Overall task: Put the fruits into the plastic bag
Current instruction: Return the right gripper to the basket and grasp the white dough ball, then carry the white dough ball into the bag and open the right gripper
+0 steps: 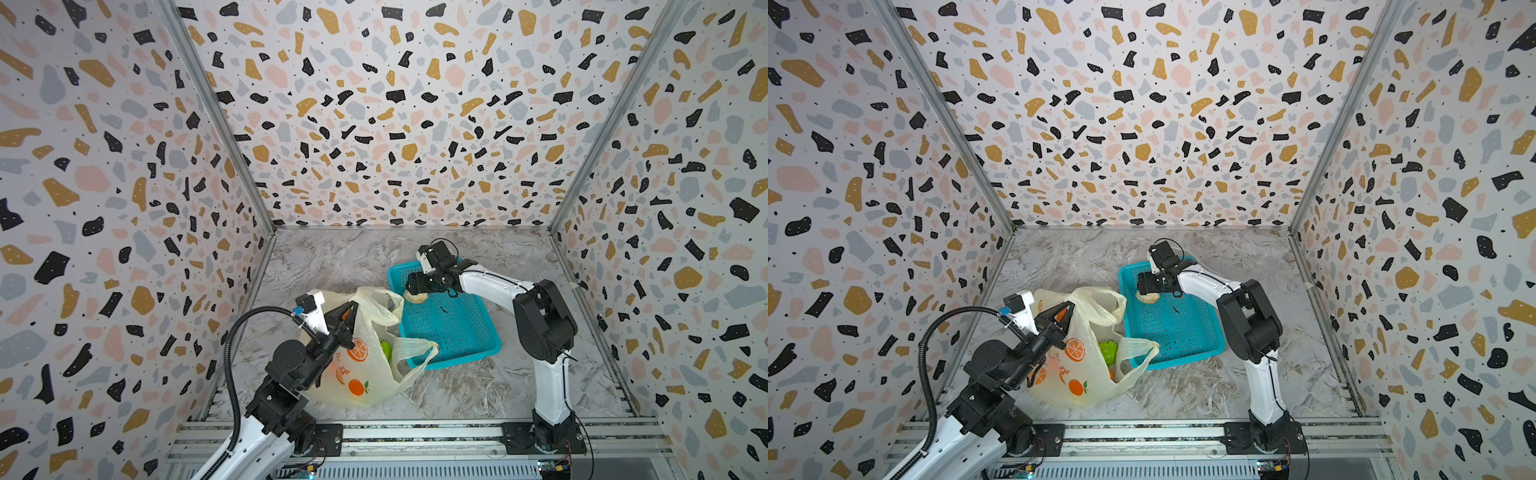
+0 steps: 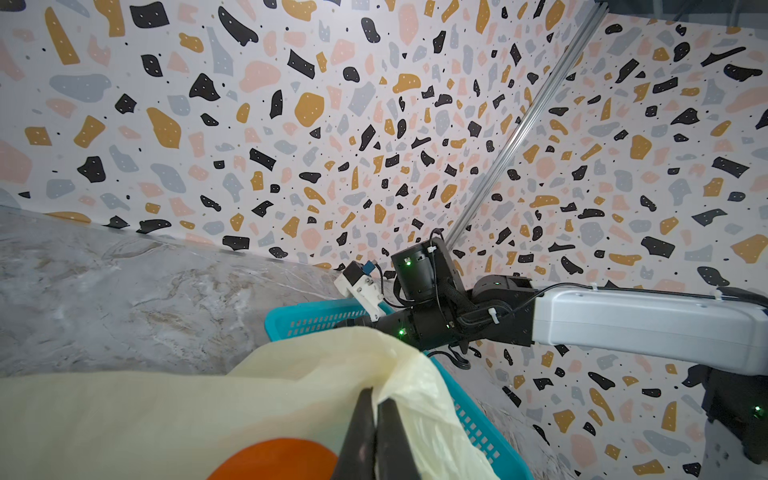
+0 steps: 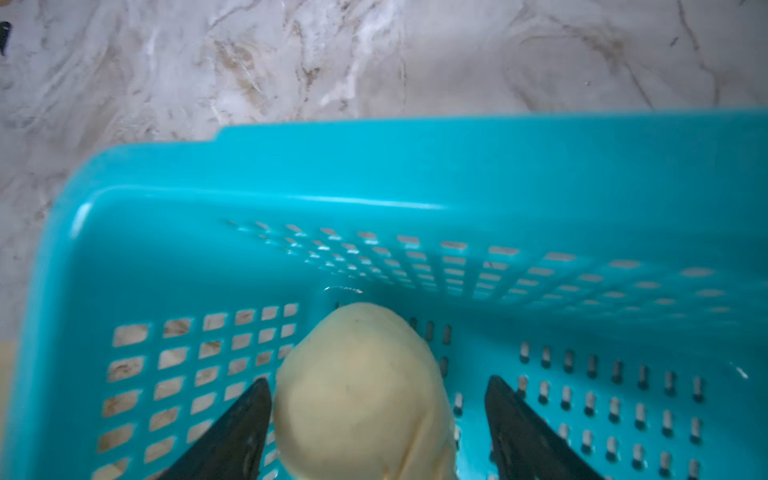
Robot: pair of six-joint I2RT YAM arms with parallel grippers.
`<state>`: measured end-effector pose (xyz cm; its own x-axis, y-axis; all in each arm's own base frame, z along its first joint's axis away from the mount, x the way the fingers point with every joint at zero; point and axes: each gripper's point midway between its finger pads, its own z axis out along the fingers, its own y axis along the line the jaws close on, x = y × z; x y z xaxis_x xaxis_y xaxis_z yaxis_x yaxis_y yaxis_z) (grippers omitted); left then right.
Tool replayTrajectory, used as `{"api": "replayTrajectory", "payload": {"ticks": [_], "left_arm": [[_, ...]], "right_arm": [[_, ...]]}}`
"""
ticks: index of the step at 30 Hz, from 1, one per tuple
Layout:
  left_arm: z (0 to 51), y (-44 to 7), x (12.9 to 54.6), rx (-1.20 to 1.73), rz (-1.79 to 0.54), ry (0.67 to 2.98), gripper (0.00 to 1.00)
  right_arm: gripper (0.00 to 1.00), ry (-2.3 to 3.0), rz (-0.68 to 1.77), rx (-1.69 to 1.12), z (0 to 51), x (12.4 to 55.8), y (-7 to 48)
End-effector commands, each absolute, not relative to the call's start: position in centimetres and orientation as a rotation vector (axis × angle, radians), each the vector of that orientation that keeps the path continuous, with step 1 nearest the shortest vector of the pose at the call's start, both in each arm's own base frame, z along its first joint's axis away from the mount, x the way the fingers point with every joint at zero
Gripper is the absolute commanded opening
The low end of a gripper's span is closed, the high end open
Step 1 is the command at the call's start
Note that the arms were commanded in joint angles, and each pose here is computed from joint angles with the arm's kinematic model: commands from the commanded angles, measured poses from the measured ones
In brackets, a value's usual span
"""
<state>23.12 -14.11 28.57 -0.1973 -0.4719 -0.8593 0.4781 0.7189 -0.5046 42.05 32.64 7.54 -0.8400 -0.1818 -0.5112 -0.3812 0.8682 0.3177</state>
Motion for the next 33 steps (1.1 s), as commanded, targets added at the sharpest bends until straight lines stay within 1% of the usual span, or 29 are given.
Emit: {"api": "replayTrajectory", "payload": {"ticks": [1, 3, 9, 11, 14, 17, 21, 24, 28, 33], "left_arm": [[28.9, -13.9, 23.2, 0.010, -0.843, 1.523, 0.00], [28.8, -14.0, 23.2, 0.011, -0.843, 1.525, 0.00], [29.0, -14.0, 23.2, 0.010, -0.845, 1.521, 0.00], [29.0, -14.0, 23.2, 0.011, -0.846, 1.523, 0.00], [29.0, -14.1, 23.2, 0.011, -0.851, 1.523, 0.00], [28.9, -14.2, 23.2, 0.012, -0.857, 1.525, 0.00], [29.0, -14.3, 23.2, 0.015, -0.870, 1.523, 0.00], [29.0, -14.5, 23.3, 0.016, -0.876, 1.524, 0.00], [29.2, -14.6, 23.3, 0.018, -0.888, 1.520, 0.00], [29.5, -14.7, 23.3, 0.020, -0.888, 1.518, 0.00]], "right_arm": [[0.80, 2.572, 0.528, -0.427, 7.9, 42.6, 32.5], [0.77, 2.581, 0.548, -0.434, 7.5, 42.5, 32.8], [0.54, 2.566, 0.614, -0.435, 8.2, 41.4, 32.9], [0.49, 2.539, 0.634, -0.429, 9.5, 40.8, 32.6], [0.48, 2.493, 0.693, -0.434, 11.7, 39.3, 32.1], [0.48, 2.422, 0.805, -0.467, 14.5, 36.9, 31.9], [0.47, 2.340, 1.007, -0.555, 17.1, 32.4, 32.1], [0.47, 2.313, 1.085, -0.613, 17.9, 29.4, 32.5], [0.47, 2.242, 1.181, -0.790, 19.3, 25.2, 34.8], [0.48, 2.144, 1.296, -1.013, 20.7, 20.9, 38.6]]}}
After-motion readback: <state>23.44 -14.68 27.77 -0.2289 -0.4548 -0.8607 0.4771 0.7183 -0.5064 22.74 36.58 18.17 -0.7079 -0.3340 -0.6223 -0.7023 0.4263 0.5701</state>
